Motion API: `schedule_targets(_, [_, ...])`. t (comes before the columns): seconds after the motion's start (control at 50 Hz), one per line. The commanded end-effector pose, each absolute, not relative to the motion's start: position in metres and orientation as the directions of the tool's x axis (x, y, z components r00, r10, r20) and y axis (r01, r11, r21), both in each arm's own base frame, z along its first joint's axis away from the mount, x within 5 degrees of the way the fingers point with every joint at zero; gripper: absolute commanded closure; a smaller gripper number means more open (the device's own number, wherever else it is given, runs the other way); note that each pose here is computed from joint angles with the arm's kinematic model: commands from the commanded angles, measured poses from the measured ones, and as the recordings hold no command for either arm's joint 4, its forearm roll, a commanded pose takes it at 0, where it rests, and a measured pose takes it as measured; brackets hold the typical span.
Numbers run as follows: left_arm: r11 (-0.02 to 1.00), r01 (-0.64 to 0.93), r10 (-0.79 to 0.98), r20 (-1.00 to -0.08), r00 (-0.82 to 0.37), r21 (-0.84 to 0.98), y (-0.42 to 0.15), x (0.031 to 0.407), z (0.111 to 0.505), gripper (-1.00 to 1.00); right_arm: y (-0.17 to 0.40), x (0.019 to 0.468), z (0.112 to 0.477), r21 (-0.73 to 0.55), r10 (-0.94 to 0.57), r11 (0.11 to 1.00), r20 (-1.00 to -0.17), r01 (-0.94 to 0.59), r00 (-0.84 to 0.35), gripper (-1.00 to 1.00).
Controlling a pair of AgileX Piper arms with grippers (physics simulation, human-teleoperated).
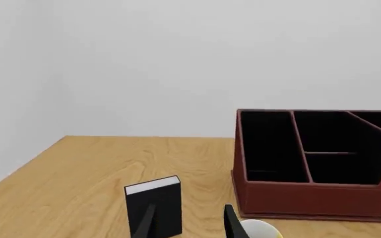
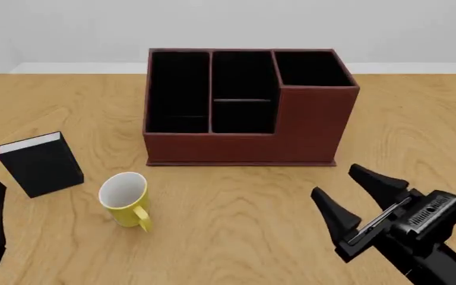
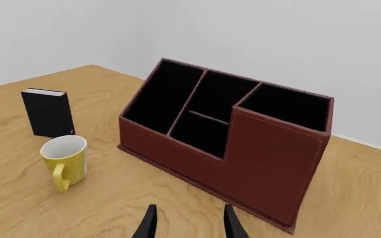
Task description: Pick up the yellow and white mug and place it to the right of the caddy.
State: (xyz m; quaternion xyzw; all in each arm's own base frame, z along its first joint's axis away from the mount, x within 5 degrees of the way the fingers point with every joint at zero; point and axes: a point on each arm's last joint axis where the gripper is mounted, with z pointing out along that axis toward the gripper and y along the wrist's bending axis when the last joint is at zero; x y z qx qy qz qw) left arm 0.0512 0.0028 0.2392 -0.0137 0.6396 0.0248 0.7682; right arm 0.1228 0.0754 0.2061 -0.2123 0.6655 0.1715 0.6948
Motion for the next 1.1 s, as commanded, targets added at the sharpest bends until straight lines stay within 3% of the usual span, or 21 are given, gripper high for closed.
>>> schedule_targets(0.02, [0.998,-0.048,-0.018,-0.971,0.238,-0.030,0.002,0.045,0.263,-1.00,0.114,0.140,0.180,-0.091,-0.072,0.773,-0.996,-0.628,0.056,-1.00])
schedule_targets(0.12, [0.998,-0.023,-0.047,-0.967,0.250,-0.055,0.001,0.029,0.301,-1.00,0.124,0.141,0.182,-0.090,-0.063,0.749,-0.996,-0.656,0.064,-1.00])
schedule_targets(0.3, [0.997,-0.035,-0.064,-0.970,0.234,-0.074,0.001,0.019,0.317,-1.00,0.152,0.138,0.178,-0.094,-0.070,0.668,-0.995,-0.738,0.064,-1.00])
schedule_targets(0.76, [0.989,-0.079,-0.099,-0.964,0.246,-0.122,0.002,0.016,0.322,-1.00,0.222,0.166,0.155,-0.039,-0.067,0.598,-0.998,-0.801,-0.001,-1.00])
schedule_targets(1.1, [0.979,-0.104,-0.143,-0.956,0.256,-0.175,0.003,0.019,0.318,-1.00,0.280,0.171,0.162,-0.042,-0.098,0.516,-0.995,-0.855,-0.010,-1.00])
